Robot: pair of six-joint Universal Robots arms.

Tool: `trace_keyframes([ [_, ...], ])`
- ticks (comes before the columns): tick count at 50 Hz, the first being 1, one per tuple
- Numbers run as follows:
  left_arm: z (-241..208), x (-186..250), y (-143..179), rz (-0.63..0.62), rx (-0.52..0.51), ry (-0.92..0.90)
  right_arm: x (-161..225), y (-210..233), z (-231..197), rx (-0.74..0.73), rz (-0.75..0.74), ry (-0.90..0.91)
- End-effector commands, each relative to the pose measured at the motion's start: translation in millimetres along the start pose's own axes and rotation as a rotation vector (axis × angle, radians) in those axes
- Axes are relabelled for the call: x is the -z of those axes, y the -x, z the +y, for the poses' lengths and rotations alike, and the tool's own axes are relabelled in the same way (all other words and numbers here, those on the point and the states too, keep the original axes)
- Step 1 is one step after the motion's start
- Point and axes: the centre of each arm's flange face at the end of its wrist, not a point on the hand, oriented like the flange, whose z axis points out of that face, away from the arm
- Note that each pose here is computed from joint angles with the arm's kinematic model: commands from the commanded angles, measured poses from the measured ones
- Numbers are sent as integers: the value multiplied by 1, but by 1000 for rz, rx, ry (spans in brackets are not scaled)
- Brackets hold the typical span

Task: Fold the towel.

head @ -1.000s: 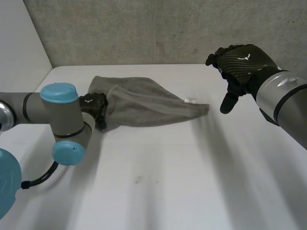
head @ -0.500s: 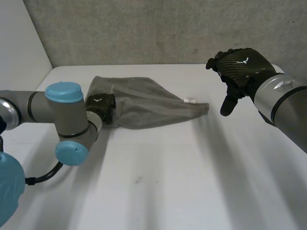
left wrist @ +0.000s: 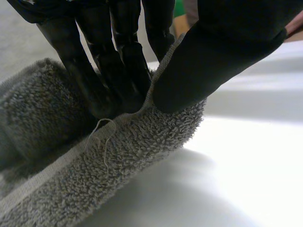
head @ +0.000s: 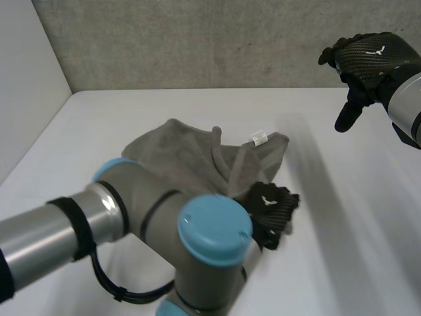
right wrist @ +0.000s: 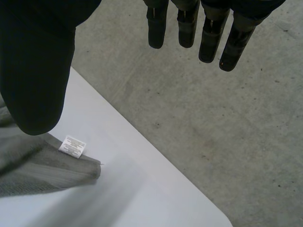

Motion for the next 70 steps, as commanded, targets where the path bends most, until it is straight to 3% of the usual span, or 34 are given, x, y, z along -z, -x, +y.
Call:
trace_keyframes([
  [1, 1, -1, -18, 48, 0, -44, 2, 4, 3, -1, -16, 16],
  [8, -15, -3, 6, -7, 15, -61, 6, 10, 7, -1, -46, 55],
  [10, -36, 3, 46, -96, 33, -79, 8, 11, 9, 10, -60, 70],
  [11, -36, 3, 46, -96, 33, -79, 9, 15, 12, 32, -89, 90],
  [13, -51, 15, 83, -177, 45, -94, 11, 19, 18, 63, -123, 110],
  [18, -68, 34, 130, -290, 65, -120, 19, 40, 44, 158, -271, 176],
  [23, -68, 48, 159, -353, 80, -112, 30, 67, 77, 284, -451, 210],
  [29, -52, 59, 190, -422, 109, -62, 38, 87, 93, 355, -565, 213],
  [40, -12, 74, 196, -454, 155, 68, 50, 117, 119, 494, -625, 130],
  [53, 0, 79, 193, -458, 168, 107, 60, 132, 146, 651, -709, 140],
  [58, -5, 83, 192, -457, 164, 95, 44, 128, 144, 679, -643, 89],
  [63, -9, 85, 187, -447, 163, 83, 16, 119, 129, 731, -487, -31],
  [70, -12, 87, 168, -383, 208, 82, 0, 106, 107, 714, -371, -42],
])
